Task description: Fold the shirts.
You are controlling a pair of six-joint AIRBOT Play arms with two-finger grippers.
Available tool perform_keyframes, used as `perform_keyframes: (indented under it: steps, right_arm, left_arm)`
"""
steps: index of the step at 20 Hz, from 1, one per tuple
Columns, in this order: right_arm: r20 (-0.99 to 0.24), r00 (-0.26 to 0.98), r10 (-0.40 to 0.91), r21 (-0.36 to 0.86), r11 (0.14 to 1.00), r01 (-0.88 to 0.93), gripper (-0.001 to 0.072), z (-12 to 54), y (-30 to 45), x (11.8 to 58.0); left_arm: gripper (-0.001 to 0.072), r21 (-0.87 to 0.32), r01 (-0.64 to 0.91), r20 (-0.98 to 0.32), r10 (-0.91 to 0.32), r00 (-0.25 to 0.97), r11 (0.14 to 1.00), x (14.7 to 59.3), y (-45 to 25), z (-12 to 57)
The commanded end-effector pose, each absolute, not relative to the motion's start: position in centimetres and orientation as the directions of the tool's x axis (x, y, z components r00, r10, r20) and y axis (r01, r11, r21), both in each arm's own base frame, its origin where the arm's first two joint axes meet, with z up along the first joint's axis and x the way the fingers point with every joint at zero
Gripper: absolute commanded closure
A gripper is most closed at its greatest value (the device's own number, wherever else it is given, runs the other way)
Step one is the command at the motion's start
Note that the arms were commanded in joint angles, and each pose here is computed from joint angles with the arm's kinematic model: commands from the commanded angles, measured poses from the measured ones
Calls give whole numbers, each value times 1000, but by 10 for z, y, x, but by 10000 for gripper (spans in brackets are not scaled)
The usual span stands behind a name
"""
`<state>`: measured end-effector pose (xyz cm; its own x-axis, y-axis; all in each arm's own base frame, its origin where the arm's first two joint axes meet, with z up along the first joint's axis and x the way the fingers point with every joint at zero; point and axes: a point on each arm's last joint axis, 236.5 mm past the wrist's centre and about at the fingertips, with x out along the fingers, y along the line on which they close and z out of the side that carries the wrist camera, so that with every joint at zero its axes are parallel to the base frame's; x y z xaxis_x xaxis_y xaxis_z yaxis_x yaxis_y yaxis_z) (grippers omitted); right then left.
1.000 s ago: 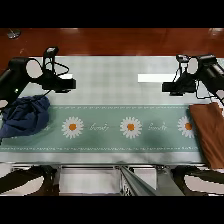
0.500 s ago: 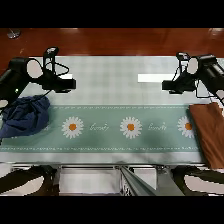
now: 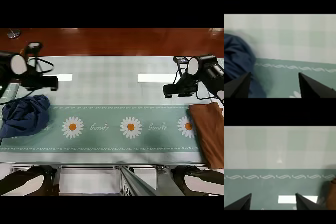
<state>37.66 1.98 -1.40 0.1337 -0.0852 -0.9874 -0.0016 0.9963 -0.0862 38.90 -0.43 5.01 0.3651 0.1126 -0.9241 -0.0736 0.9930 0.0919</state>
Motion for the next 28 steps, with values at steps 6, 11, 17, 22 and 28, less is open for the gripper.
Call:
perform_keyframes:
  steps: [6,11,17,22,28]
  right_arm:
    - [-921,329,207,226,974,21,90,-7,83,367]
    - [-890,354,287,322,946,44,90,-1,101,372]
    - [-811,473,344,392,920,3,90,45,113,386]
    - [-592,760,267,280,953,-116,91,194,86,380]
    - [-384,896,225,199,967,-158,91,292,63,297]
  left_arm:
    - [7,3,-546,-954,166,249,838,337,137,-22]
    - [9,2,-543,-992,70,104,839,327,118,-91]
    - [686,-147,-337,-981,-95,167,930,356,74,-54]
    - [686,-439,-77,-646,-255,719,895,417,9,170]
    - [686,-388,251,-251,-363,897,887,343,-63,367]
